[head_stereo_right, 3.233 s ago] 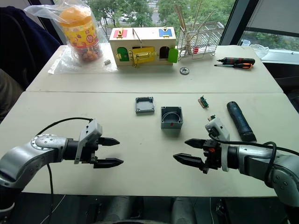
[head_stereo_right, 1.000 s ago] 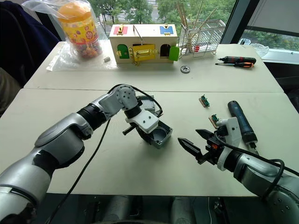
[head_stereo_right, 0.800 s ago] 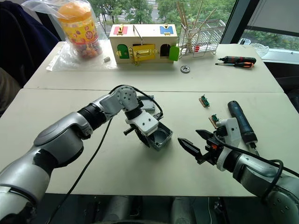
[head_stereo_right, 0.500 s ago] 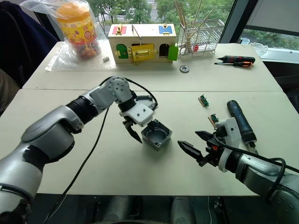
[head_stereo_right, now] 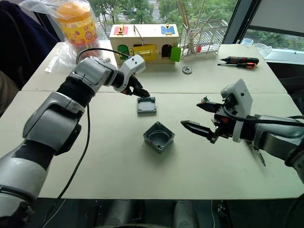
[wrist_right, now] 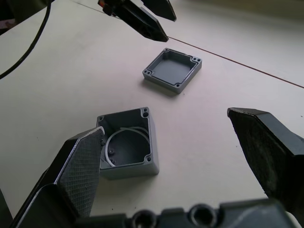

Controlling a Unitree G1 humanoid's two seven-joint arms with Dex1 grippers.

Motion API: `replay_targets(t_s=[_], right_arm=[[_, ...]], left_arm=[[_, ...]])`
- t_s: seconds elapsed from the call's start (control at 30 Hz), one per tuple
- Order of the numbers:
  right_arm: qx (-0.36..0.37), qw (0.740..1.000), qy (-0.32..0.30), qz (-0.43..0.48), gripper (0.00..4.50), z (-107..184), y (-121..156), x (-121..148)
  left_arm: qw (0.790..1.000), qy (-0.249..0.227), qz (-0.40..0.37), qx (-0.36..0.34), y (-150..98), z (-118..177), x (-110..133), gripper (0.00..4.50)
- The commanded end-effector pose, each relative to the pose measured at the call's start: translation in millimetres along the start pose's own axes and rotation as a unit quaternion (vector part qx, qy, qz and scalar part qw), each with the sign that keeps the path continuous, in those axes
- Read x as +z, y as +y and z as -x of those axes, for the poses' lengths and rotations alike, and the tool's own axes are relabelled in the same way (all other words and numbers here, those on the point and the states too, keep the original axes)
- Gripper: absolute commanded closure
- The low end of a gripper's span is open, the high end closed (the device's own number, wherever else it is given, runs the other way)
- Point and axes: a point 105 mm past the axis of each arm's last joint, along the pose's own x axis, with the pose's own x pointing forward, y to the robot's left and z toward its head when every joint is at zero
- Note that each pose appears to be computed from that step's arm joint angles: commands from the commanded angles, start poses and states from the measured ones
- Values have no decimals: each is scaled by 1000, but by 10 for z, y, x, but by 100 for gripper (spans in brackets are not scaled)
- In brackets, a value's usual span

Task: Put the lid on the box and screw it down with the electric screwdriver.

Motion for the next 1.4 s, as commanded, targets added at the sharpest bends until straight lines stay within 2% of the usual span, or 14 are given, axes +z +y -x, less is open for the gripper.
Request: replay_targets(t_s=[0.03, 0.27, 0.47, 0.6, 0.8, 1.0, 1.1, 1.23, 1.27, 1.4], right_arm=[[18, 999, -6, 30, 0, -123, 40, 76], [26, 999, -4, 38, 0, -228, 79, 36], [16, 999, -10, 25, 0, -247, 76, -33], [11, 1000, -14, 19, 0, -255, 84, -53], [2, 1000, -21, 11, 0, -252, 95, -68], [-5, 1000, -25, 3, 0, -254, 108, -93], [-8, 1000, -25, 2, 0, -248, 101, -98], [-13, 1000, -21, 3, 0, -224, 69, -95], [-13, 1000, -20, 4, 0, -220, 60, -95], [-15, 1000, -17, 3, 0, -210, 23, -89]], left_arm=[[995, 4, 82, 62, 107, 1, -35, 134], [983, 25, 129, 126, 225, -24, -205, 134], [980, 33, 166, 103, 145, -92, -297, 134], [981, 31, 165, 102, 128, -132, -293, 134], [982, 66, 127, 121, 162, -204, -437, 134], [983, 69, 129, 115, 153, -253, -480, 134], [984, 72, 125, 101, 104, -302, -500, 216], [984, 73, 125, 100, 91, -349, -548, 418], [984, 72, 128, 100, 91, -357, -556, 444], [983, 56, 135, 109, 127, -362, -555, 444]])
